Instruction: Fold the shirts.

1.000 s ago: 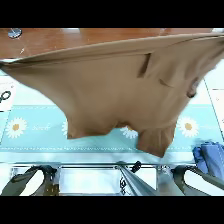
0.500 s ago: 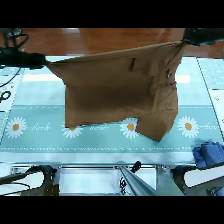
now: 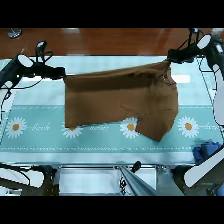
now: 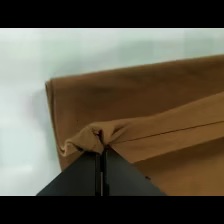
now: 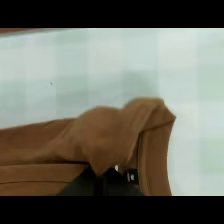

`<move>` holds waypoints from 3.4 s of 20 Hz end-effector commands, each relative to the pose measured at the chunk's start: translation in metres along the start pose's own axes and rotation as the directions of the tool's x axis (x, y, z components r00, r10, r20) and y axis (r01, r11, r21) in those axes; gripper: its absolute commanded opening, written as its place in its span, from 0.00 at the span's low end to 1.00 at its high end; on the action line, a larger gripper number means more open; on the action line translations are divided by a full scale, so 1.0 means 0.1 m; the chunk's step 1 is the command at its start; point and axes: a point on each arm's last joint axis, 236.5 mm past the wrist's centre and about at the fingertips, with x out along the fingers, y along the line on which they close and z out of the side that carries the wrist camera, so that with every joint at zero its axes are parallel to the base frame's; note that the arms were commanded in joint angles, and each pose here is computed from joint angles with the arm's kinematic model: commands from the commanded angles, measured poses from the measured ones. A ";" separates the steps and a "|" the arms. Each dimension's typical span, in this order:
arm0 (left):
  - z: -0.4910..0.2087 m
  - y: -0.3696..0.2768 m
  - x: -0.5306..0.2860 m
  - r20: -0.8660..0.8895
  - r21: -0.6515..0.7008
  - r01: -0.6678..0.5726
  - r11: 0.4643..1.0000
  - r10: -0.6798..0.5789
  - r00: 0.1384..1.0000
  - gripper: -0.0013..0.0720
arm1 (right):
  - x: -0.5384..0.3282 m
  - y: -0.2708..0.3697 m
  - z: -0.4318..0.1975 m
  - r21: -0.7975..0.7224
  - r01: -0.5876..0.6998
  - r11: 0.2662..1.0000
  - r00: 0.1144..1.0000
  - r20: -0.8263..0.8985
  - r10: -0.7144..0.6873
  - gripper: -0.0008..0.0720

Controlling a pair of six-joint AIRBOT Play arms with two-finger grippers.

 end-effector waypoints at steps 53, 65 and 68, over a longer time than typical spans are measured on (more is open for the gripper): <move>-2.30 -0.56 -0.41 -0.425 -0.435 0.237 0.868 -0.431 0.796 0.04 | -1.09 -0.58 -2.96 0.282 -0.145 0.948 0.851 -0.453 0.265 0.82; -2.29 -0.54 -0.39 -0.420 -0.427 0.238 0.872 -0.424 0.802 0.04 | -0.45 -0.16 -3.00 0.251 -0.114 0.961 0.876 -0.431 0.216 0.47; -2.20 -0.53 -0.40 -0.405 -0.407 0.248 0.879 -0.417 0.813 0.04 | -0.55 -0.09 -2.87 0.228 -0.135 0.964 0.887 -0.406 0.220 0.06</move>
